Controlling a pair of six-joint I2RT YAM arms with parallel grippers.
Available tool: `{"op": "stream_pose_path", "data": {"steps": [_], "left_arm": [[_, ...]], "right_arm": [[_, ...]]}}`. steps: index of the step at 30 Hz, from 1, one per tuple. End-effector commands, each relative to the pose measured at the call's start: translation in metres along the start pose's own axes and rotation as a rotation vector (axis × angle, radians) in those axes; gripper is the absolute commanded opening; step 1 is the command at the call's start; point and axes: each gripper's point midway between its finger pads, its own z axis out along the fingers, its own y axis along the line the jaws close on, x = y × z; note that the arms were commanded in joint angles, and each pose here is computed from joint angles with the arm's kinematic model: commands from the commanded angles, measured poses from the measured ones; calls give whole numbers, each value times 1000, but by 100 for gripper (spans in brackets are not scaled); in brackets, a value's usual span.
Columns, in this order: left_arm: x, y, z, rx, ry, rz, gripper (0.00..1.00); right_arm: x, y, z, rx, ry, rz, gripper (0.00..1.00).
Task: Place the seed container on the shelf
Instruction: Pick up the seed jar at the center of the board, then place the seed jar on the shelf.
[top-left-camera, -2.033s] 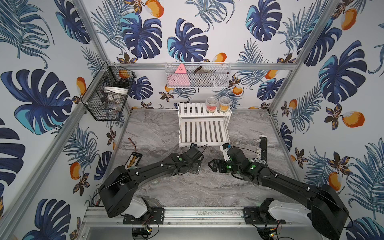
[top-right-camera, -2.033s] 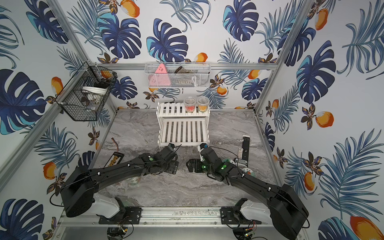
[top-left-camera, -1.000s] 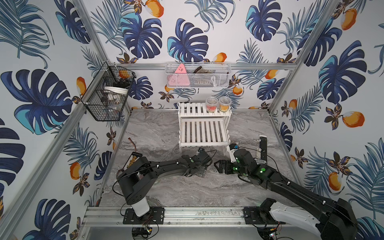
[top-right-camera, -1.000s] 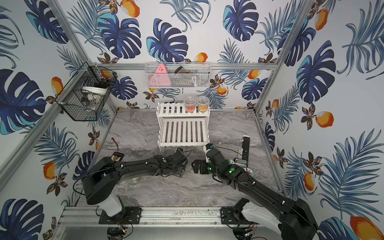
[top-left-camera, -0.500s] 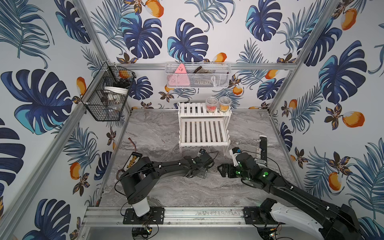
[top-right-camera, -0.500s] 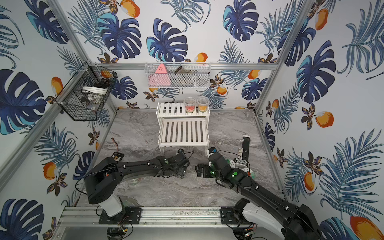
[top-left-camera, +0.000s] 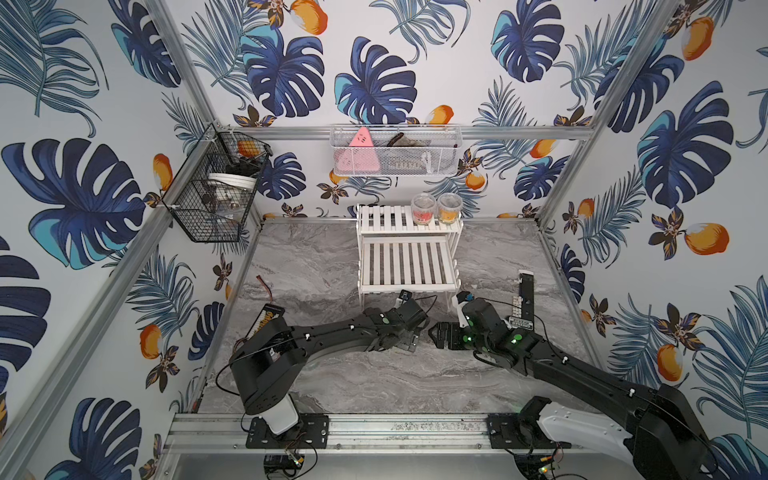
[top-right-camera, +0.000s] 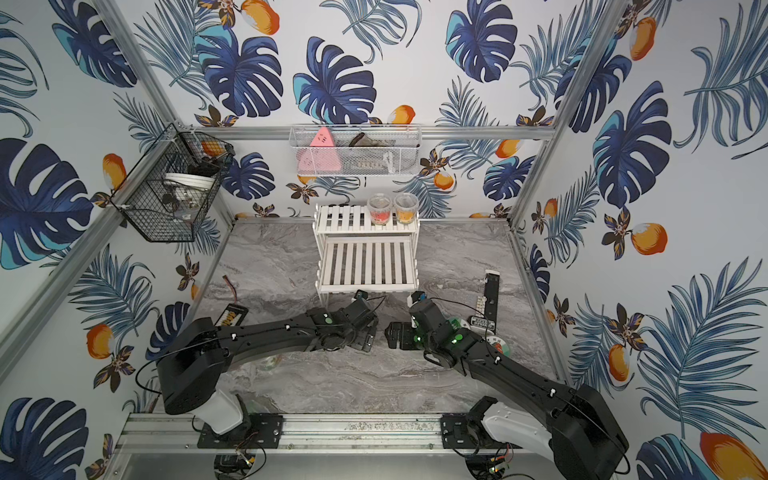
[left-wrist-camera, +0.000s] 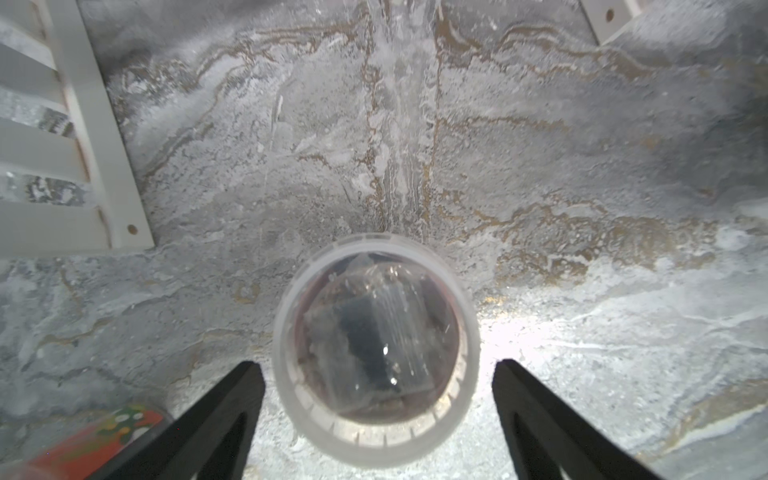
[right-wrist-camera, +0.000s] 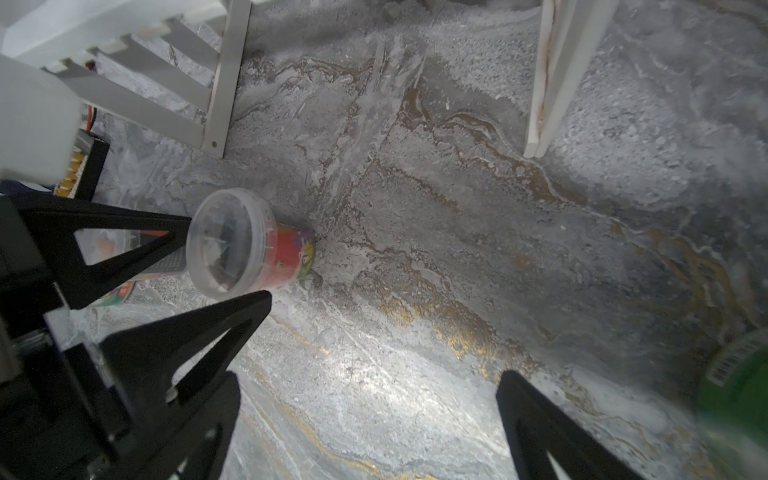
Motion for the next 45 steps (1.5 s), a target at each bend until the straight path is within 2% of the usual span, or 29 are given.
{"op": "stream_pose_path", "data": {"steps": [1, 9, 15, 26, 32, 37, 45], "left_arm": [[-7, -3, 1, 1, -7, 11, 96], [-4, -2, 12, -20, 8, 6, 91], [-4, 3, 6, -23, -14, -3, 83], [-6, 6, -6, -28, -21, -10, 79], [-20, 5, -36, 9, -49, -15, 78], [-34, 7, -67, 13, -57, -6, 77], [-89, 4, -139, 38, -158, 3, 77]], "right_arm": [[-6, 4, 2, -23, -21, 18, 100], [-5, -1, -1, -6, -15, 11, 100], [-1, -6, -5, -9, -19, 23, 100], [-2, -5, -10, -16, -29, 21, 100], [-8, -5, -15, -4, -36, 11, 100], [-25, 4, -33, -27, -91, -6, 100], [-68, 23, -73, -43, -196, -67, 100]]}}
